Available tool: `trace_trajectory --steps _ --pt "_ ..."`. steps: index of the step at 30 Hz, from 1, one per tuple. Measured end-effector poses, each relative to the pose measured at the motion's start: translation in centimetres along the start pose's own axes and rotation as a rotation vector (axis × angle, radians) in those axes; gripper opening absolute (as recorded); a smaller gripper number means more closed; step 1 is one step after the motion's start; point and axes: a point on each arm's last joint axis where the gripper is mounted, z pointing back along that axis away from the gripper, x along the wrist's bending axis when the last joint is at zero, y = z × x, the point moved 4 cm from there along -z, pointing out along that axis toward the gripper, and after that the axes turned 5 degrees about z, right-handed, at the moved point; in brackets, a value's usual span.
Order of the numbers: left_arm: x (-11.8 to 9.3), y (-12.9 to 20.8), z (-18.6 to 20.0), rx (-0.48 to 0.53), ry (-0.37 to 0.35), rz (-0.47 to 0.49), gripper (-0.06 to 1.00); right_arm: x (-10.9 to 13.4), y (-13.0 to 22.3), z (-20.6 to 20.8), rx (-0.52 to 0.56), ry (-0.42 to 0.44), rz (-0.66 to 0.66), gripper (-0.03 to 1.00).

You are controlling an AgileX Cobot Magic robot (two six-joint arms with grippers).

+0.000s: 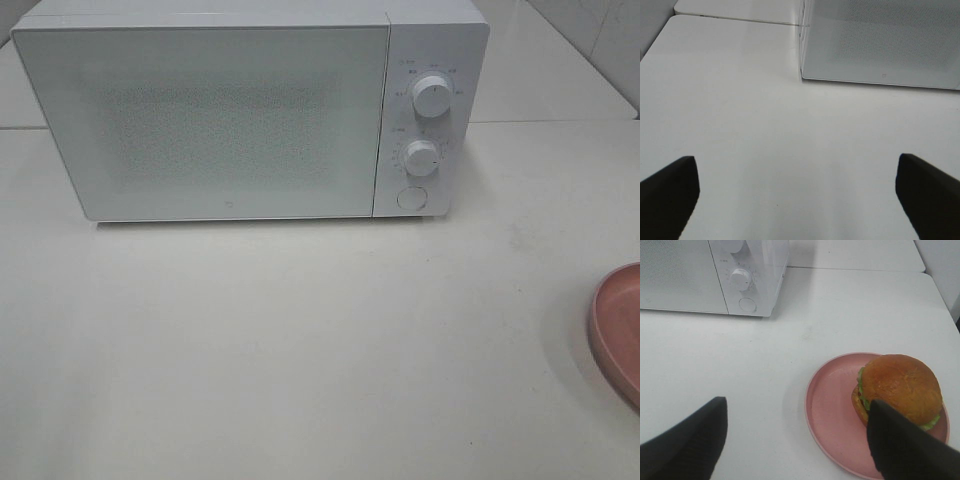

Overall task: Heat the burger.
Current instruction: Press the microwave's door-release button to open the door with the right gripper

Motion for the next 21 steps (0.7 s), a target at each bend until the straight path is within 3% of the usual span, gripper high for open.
trace_trajectory --steps 21 --pt "0.00 0.00 0.00 0.000 0.000 0.000 0.99 -0.01 -0.22 0.18 -0.008 0.000 -0.001 0.75"
